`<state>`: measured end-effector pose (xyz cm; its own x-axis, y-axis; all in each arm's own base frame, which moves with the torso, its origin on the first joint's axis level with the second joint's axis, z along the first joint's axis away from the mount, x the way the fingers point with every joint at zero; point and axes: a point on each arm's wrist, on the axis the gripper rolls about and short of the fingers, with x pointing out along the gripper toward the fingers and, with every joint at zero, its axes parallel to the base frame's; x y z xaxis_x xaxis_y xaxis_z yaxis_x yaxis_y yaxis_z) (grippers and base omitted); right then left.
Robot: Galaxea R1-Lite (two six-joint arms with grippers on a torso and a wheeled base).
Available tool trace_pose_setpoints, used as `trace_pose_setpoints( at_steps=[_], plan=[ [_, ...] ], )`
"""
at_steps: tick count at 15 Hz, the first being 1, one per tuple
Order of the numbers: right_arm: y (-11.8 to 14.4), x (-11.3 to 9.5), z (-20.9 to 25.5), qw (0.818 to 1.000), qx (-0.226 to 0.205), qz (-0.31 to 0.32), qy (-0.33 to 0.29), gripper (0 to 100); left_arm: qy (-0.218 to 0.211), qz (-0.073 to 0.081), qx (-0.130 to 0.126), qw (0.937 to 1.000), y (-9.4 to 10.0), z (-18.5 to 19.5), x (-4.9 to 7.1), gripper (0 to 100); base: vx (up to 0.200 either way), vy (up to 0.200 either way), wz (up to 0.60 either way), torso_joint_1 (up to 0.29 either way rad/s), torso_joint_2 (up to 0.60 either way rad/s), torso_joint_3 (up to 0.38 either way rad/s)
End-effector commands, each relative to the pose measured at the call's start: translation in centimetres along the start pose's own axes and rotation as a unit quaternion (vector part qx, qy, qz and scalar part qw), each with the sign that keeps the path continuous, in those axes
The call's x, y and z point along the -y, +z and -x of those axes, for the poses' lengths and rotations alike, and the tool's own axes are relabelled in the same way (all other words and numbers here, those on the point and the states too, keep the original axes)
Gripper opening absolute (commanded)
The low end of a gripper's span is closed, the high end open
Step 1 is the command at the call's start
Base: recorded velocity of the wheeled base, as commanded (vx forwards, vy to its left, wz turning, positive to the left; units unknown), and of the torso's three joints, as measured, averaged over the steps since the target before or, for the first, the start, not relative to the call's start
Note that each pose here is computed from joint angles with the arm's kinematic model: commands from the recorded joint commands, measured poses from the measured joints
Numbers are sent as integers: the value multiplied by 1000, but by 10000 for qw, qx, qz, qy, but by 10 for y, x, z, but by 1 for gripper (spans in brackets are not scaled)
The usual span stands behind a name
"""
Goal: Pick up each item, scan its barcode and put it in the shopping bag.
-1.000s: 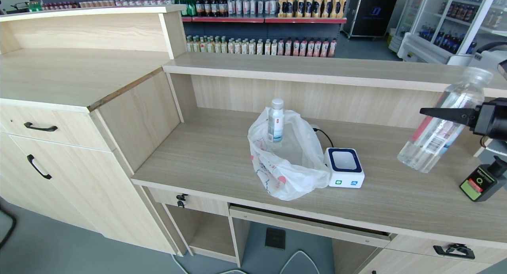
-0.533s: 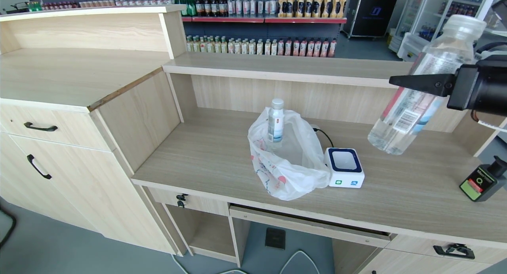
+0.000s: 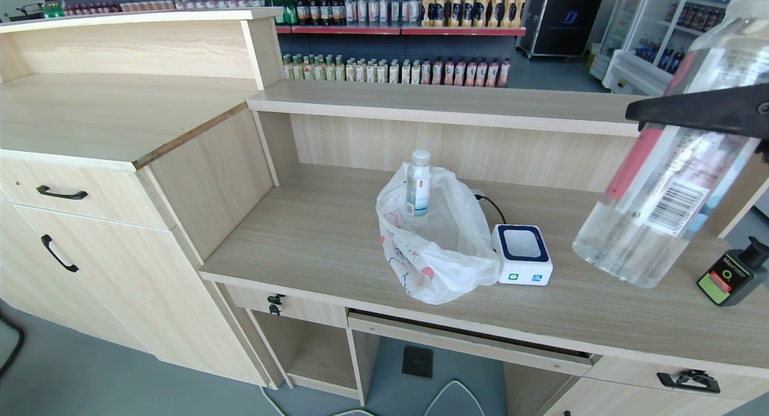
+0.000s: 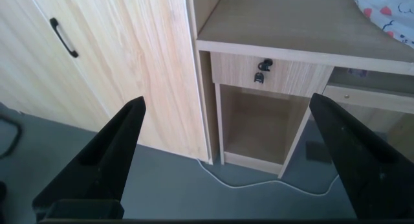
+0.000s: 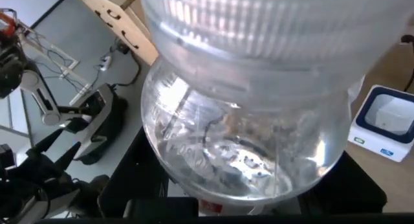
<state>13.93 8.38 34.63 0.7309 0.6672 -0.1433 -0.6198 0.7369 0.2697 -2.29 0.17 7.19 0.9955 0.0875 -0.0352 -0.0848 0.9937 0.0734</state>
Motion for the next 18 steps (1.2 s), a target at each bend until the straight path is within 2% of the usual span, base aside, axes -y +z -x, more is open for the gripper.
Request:
trace_pose_setpoints(
  at_steps=[1,5,18],
  plan=[
    [-4,-11,16,9997,-40,29,258,0,7,1,0,10000,0,0,0,100,0,0,0,0,0,0],
    [-14,-26,23,9963,-340,75,782,0,-1,0,0,10000,0,0,0,100,0,0,0,0,0,0],
    [-18,-32,31,9937,-361,129,1050,0,-2,0,-7,10000,0,0,0,100,0,0,0,0,0,0]
  ],
)
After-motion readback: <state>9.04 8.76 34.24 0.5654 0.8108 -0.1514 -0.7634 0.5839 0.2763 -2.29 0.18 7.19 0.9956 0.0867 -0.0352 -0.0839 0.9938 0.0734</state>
